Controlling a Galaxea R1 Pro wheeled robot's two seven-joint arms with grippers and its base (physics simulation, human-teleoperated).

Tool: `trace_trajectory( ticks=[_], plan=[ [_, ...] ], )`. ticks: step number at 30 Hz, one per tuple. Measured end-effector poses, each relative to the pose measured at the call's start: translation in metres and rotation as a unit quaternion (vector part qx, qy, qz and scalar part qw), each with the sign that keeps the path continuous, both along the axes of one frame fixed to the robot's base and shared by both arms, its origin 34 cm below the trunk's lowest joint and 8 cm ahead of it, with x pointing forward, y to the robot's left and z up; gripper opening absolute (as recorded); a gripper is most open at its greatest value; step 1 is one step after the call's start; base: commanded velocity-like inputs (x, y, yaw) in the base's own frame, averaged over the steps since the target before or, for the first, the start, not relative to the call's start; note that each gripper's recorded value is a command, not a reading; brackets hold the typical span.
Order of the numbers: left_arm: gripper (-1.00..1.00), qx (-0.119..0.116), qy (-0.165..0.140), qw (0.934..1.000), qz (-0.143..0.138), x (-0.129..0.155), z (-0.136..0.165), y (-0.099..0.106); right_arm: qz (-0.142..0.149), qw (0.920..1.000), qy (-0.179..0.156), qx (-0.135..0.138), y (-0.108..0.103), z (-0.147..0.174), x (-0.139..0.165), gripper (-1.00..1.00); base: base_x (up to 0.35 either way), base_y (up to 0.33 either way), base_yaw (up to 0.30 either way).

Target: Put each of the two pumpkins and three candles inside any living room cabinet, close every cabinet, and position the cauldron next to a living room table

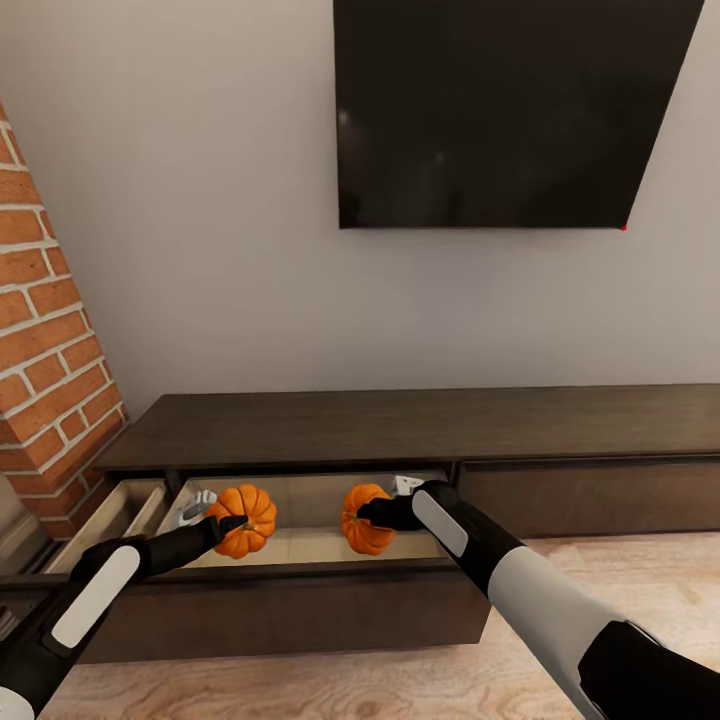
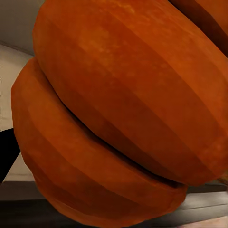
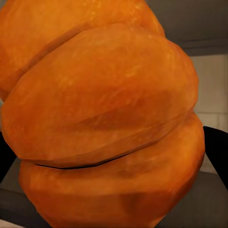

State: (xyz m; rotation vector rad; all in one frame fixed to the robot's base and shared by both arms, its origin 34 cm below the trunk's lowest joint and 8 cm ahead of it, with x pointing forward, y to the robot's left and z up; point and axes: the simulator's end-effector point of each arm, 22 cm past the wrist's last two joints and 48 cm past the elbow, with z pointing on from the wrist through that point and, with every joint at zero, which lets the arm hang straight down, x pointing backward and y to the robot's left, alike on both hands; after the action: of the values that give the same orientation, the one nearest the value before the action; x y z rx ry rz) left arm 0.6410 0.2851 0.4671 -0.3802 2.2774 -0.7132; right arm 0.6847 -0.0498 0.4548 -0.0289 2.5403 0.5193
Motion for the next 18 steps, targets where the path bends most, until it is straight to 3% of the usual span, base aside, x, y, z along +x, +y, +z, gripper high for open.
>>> trace_trajectory(
  ticks=[18],
  plan=[
    [-1.00, 0.001, 0.001, 1.0000, -0.003, -0.0007, -0.0005, -0.0017, -0.001, 1.0000, -0.002, 0.000, -0.0002, 0.0007, 0.0009, -1.00, 0.061, 0.000, 0.000]
  ],
)
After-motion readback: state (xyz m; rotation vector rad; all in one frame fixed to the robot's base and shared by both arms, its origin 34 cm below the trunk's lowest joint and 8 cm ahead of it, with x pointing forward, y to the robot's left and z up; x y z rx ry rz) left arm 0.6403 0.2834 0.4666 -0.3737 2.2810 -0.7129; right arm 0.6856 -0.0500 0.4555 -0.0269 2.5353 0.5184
